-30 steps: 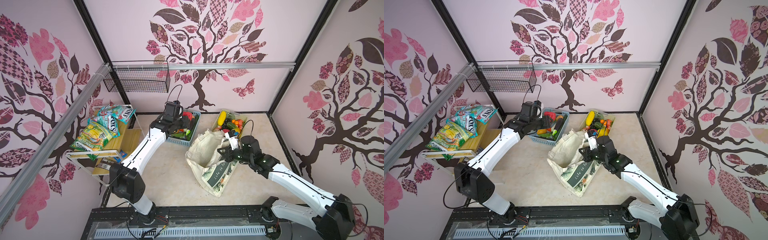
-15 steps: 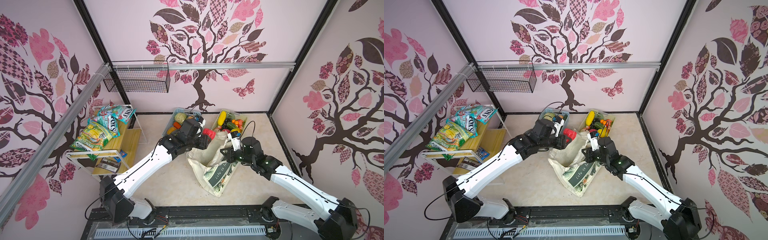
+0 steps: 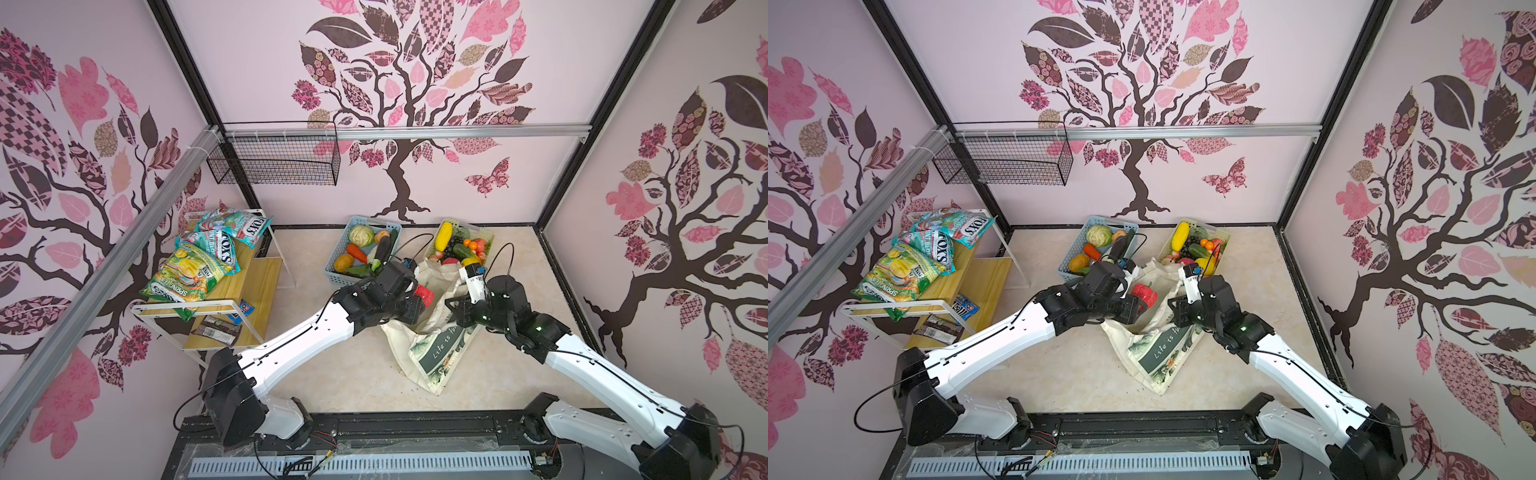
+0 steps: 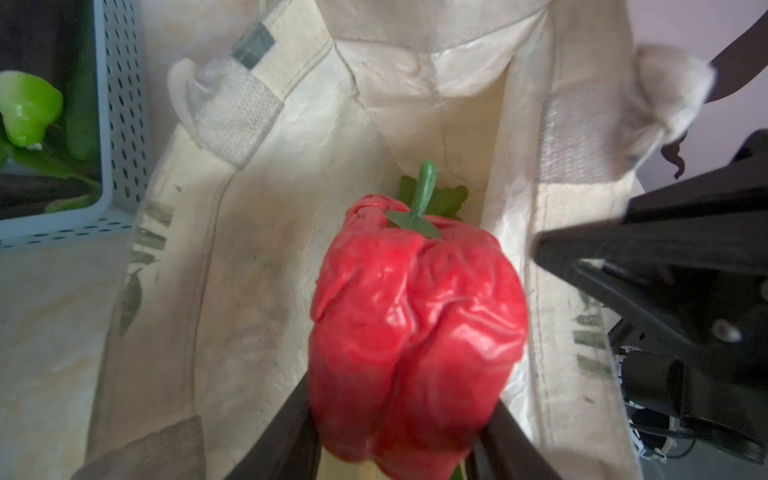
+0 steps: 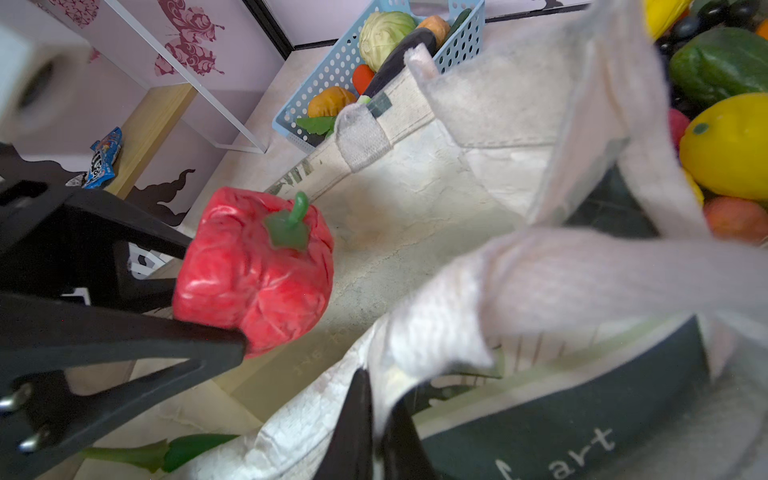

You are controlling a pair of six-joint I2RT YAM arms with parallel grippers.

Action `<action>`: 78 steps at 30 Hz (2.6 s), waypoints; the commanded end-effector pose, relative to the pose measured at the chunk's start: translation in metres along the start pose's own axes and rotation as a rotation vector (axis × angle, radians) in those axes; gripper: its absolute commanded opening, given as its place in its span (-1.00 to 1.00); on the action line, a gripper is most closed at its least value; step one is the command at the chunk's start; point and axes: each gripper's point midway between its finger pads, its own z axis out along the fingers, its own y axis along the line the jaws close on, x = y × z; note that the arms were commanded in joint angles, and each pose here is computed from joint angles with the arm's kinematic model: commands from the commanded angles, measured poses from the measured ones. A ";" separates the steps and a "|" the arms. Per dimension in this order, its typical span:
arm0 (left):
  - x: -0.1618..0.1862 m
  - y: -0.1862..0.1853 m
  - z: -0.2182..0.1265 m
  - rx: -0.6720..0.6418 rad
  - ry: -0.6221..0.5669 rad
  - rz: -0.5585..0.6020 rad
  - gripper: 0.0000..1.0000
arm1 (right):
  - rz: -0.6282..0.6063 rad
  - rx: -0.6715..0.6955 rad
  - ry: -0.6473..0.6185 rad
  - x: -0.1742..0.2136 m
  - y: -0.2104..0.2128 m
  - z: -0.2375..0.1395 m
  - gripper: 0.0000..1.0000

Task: Place the food into the grocery bag and tie it
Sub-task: 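Lower the red pepper into the bag and open the left gripper, then withdraw the left gripper from the bag back over the blue basket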

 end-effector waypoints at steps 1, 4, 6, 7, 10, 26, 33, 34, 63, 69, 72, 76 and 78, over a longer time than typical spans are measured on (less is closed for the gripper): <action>0.011 -0.002 0.005 0.011 0.021 0.005 -0.01 | -0.010 0.038 0.014 0.005 -0.006 -0.002 -0.80; 0.016 -0.005 0.009 0.013 0.038 0.018 -0.01 | -0.012 0.038 0.013 0.005 -0.006 -0.002 -0.80; 0.019 -0.006 0.012 0.012 0.048 0.026 -0.01 | -0.011 0.038 0.012 0.004 -0.006 -0.002 -0.80; 0.020 -0.008 0.012 0.014 0.052 0.030 0.00 | -0.011 0.038 0.012 0.004 -0.006 -0.002 -0.80; 0.025 -0.009 0.017 0.012 0.069 0.040 0.00 | -0.012 0.038 0.013 0.005 -0.006 -0.003 -0.80; 0.020 -0.013 0.010 -0.020 0.053 0.064 0.31 | -0.013 0.022 0.017 0.003 -0.003 0.000 -0.80; -0.005 -0.012 -0.012 -0.055 -0.033 0.064 0.35 | -0.016 0.018 0.022 0.004 -0.003 0.001 -0.80; -0.010 -0.010 -0.016 -0.069 -0.053 0.068 0.35 | -0.018 0.017 0.021 0.004 -0.002 0.001 -0.80; -0.101 0.182 -0.051 -0.599 -0.289 -0.248 0.42 | -0.005 -0.010 0.042 0.013 -0.001 0.004 -0.80; -0.100 0.220 -0.033 -0.647 -0.260 -0.316 0.42 | -0.004 -0.023 0.043 0.014 0.001 0.005 -0.80; -0.100 0.239 -0.025 -0.677 -0.245 -0.352 0.44 | -0.001 -0.028 0.046 0.015 0.002 0.006 -0.80; -0.099 0.262 -0.013 -0.700 -0.225 -0.407 0.44 | 0.000 -0.034 0.049 0.016 0.002 0.008 -0.80; -0.101 0.268 -0.007 -0.707 -0.220 -0.413 0.45 | 0.001 -0.035 0.050 0.016 0.002 0.008 -0.80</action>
